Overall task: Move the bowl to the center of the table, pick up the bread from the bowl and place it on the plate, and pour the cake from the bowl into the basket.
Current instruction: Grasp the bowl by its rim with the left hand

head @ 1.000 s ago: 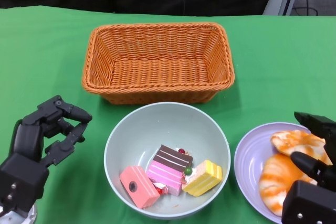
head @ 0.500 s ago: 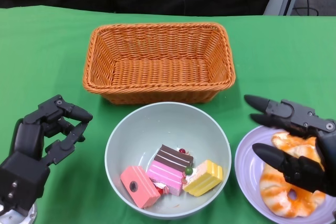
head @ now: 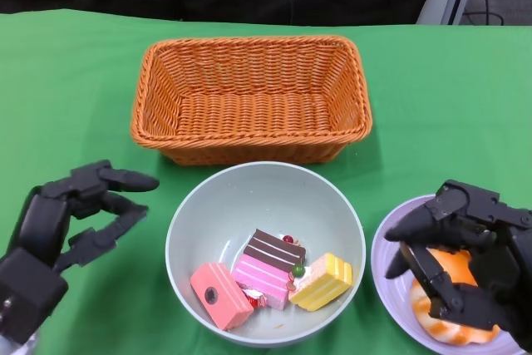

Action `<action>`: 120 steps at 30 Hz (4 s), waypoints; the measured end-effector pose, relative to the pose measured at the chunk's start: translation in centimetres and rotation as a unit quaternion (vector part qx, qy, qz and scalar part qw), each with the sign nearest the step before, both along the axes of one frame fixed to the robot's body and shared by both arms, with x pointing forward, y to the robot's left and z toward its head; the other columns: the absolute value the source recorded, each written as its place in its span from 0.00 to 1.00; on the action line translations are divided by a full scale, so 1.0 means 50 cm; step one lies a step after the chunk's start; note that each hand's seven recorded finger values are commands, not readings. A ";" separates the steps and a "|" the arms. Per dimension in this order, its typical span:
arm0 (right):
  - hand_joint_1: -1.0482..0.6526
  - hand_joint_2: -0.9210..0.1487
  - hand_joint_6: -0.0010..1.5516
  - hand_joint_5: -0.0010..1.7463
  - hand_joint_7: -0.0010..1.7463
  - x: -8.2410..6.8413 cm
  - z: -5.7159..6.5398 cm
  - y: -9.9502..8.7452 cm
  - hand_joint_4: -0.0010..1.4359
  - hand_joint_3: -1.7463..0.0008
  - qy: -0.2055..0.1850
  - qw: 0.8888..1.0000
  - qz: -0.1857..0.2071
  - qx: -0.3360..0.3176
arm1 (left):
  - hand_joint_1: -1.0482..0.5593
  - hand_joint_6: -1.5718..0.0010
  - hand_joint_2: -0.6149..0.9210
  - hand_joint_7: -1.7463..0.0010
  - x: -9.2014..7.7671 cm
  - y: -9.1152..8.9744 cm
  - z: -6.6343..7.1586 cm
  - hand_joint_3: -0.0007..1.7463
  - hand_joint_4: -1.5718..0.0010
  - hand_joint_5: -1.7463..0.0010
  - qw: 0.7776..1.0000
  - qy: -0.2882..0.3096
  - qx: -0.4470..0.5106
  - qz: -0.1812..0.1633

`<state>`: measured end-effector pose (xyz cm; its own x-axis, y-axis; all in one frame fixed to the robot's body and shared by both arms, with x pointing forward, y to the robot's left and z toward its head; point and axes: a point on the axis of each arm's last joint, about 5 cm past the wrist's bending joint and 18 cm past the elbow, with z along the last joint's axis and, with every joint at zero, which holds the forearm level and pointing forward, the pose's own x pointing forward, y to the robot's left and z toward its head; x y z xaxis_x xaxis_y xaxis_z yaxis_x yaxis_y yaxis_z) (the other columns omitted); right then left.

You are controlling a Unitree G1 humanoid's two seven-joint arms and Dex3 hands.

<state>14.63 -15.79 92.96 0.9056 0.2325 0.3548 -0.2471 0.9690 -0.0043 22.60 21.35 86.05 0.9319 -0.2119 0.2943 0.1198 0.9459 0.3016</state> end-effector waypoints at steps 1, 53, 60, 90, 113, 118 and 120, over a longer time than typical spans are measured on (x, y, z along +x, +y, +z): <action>0.58 0.34 0.42 0.92 0.78 -0.001 -0.001 -0.001 0.52 0.39 0.005 1.000 -0.002 0.000 | 0.44 0.49 1.00 0.99 0.001 0.004 0.004 0.03 0.51 0.90 1.000 -0.001 0.012 -0.015; 0.57 0.33 0.42 0.92 0.76 -0.003 -0.023 0.018 0.48 0.42 0.053 0.998 -0.039 0.014 | 0.29 0.36 1.00 1.00 0.017 0.009 0.102 0.01 0.35 1.00 0.803 -0.276 0.411 -0.333; 0.57 0.32 0.41 0.92 0.75 -0.003 -0.023 0.019 0.47 0.42 0.049 0.998 -0.040 0.013 | 0.30 0.37 1.00 1.00 0.022 0.004 0.098 0.03 0.34 0.99 0.791 -0.271 0.428 -0.343; 0.61 0.31 0.43 0.89 0.72 -0.006 -0.028 0.033 0.48 0.38 0.057 0.998 -0.037 0.017 | 0.29 0.33 1.00 0.95 0.069 -0.067 0.093 0.04 0.35 0.75 0.741 -0.246 0.482 -0.398; 0.61 0.30 0.43 0.88 0.71 -0.006 -0.029 0.032 0.48 0.39 0.058 0.997 -0.039 0.013 | 0.29 0.56 1.00 0.97 0.054 -0.071 0.074 0.07 0.57 0.95 0.735 -0.181 0.525 -0.391; 0.60 0.32 0.44 0.88 0.71 -0.007 -0.029 0.031 0.49 0.39 0.058 0.997 -0.040 0.012 | 0.44 0.40 1.00 0.95 0.052 -0.070 0.073 0.04 0.40 0.95 0.738 -0.189 0.517 -0.391; 0.60 0.32 0.44 0.88 0.71 -0.009 -0.029 0.031 0.49 0.39 0.062 0.997 -0.042 0.011 | 0.47 0.35 1.00 0.94 0.052 -0.070 0.071 0.05 0.34 0.94 0.740 -0.192 0.515 -0.388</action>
